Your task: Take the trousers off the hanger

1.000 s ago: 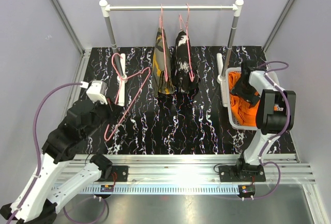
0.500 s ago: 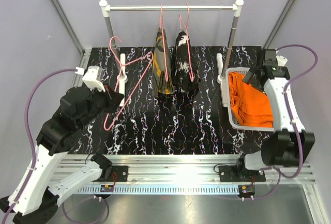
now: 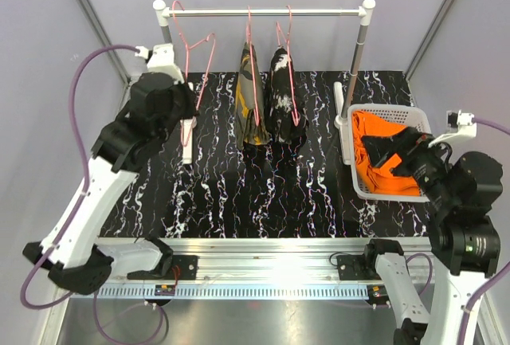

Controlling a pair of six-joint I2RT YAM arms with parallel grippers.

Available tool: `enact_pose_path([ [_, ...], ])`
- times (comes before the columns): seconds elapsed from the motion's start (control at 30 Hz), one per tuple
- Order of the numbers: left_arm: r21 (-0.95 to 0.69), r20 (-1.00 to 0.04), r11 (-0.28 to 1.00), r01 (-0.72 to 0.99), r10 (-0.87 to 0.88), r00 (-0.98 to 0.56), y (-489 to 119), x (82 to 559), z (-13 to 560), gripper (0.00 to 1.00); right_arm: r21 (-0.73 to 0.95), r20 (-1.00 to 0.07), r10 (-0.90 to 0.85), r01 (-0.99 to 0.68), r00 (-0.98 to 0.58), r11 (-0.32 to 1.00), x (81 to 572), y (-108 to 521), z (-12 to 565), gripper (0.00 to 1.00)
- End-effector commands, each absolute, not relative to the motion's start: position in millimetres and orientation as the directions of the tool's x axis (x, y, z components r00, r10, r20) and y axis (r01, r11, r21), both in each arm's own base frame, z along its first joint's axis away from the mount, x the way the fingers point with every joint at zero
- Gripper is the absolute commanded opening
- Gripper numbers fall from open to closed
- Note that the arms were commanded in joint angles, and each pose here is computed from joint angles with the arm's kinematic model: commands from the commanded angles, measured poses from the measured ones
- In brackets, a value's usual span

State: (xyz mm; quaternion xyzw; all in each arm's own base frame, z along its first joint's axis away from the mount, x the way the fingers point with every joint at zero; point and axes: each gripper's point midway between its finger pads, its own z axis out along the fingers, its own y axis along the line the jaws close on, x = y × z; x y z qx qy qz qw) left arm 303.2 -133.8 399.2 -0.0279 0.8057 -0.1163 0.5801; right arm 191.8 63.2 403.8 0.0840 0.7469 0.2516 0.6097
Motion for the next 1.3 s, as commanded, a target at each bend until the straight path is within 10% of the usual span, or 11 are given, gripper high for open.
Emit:
enact_pose_path([
  [0.0, -0.193, -0.962, 0.981, 0.013, -0.186, -0.200, -126.8, 334.4, 433.2, 0.00, 0.516, -0.845, 0.418, -0.298, -0.335, 0.803, 173.4, 89.4, 398.0, 1.00],
  [0.27, -0.171, -0.951, 0.985, 0.029, -0.157, -0.266, -137.7, 407.0, 398.7, 0.00, 0.519, -0.855, 0.392, -0.579, -0.340, 0.629, 115.3, 134.2, 424.6, 0.99],
  [0.63, -0.085, -0.911, 0.995, 0.048, -0.058, -0.408, -142.8, 414.1, 347.5, 0.02, 0.518, -0.855, 0.398, -0.564, -0.332, 0.643, 112.7, 131.9, 422.8, 1.00],
  [0.77, -0.088, -0.898, 0.995, 0.052, -0.056, -0.436, -142.2, 406.8, 344.1, 0.43, 0.507, -0.862, 0.392, -0.562, -0.322, 0.654, 109.7, 130.8, 424.4, 1.00],
  [1.0, -0.191, -0.902, 0.980, 0.048, -0.156, -0.403, -140.4, 375.8, 374.6, 0.80, 0.529, -0.847, 0.432, -0.411, -0.309, 0.742, 120.6, 108.9, 415.7, 1.00],
  [1.27, -0.295, -0.922, 0.938, 0.182, -0.229, -0.312, -178.0, 320.6, 425.5, 0.99, 0.452, -0.880, 0.431, -0.070, -0.199, 0.889, 144.2, 45.2, 389.7, 1.00],
])
